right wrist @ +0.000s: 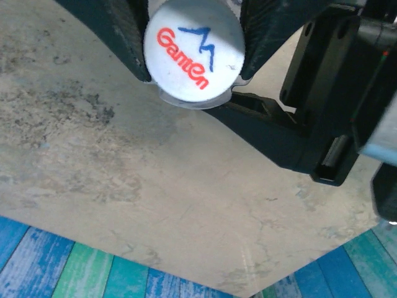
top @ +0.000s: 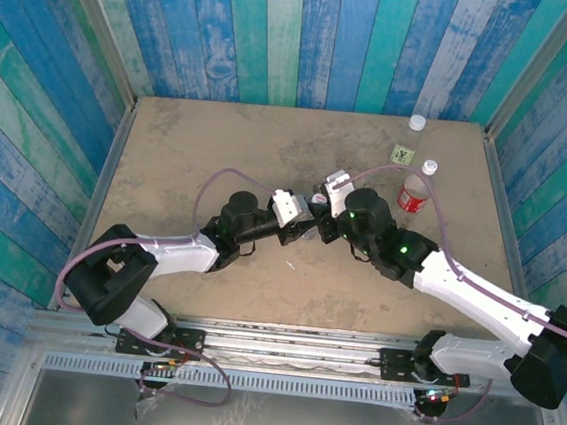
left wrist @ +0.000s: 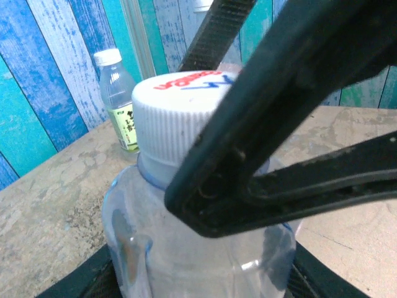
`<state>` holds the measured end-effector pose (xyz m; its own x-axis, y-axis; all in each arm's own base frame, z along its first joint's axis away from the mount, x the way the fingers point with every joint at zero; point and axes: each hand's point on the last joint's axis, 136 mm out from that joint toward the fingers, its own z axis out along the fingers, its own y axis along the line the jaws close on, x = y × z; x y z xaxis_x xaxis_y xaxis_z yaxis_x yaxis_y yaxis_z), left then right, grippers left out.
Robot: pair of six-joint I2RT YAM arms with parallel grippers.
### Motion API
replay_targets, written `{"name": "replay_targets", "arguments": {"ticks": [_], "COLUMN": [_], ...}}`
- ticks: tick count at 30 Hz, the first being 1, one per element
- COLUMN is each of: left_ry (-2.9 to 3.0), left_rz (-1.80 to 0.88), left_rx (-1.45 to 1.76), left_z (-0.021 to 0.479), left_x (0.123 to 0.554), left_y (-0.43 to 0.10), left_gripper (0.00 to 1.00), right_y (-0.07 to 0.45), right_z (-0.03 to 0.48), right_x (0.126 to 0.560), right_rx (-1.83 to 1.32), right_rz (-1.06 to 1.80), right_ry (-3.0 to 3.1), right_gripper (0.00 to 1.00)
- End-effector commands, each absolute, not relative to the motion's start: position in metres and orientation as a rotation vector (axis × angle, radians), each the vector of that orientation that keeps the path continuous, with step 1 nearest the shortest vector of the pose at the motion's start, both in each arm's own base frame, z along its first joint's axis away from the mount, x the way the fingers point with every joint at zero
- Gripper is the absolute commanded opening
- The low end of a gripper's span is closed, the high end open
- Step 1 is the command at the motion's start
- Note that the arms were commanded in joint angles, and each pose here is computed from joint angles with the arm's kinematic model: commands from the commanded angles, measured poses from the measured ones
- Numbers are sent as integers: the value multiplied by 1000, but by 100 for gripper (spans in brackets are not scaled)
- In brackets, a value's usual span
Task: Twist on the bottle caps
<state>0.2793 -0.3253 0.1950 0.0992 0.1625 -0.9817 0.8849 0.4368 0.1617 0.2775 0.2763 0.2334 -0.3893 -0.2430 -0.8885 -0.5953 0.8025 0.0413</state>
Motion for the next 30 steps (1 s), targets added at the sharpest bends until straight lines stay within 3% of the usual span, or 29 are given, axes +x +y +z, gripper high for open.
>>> {"name": "replay_targets", "arguments": {"ticks": [1, 3, 5, 8, 11, 18, 24, 30], "left_ry": [1352, 1362, 1378, 1422, 1496, 1546, 1553, 1521], "left_rz": [-712, -715, -707, -687, -684, -699, -652, -645], "left_rx": [1000, 979, 943, 901, 830, 692, 674, 663], "left_z": [204, 203, 202, 193, 171, 161, 163, 177], "left_x": [282, 283, 284, 282, 280, 269, 270, 272], "left_y": [-330, -328, -322, -309, -286, -247, -234, -231], "left_gripper": [53, 60, 84, 100, 94, 94, 94, 94], "right_y": [276, 274, 271, 270, 274, 279, 281, 281], "right_z": [235, 237, 234, 232, 228, 194, 165, 173], "right_x": [279, 281, 287, 298, 315, 363, 376, 372], "right_rx": [-631, -614, -584, -551, -527, -475, -475, -478], "right_rz": [424, 413, 375, 324, 293, 247, 225, 236], "right_ry": [1982, 1978, 1985, 1984, 1976, 2045, 2098, 2088], "right_gripper": [29, 27, 26, 26, 27, 27, 30, 49]}}
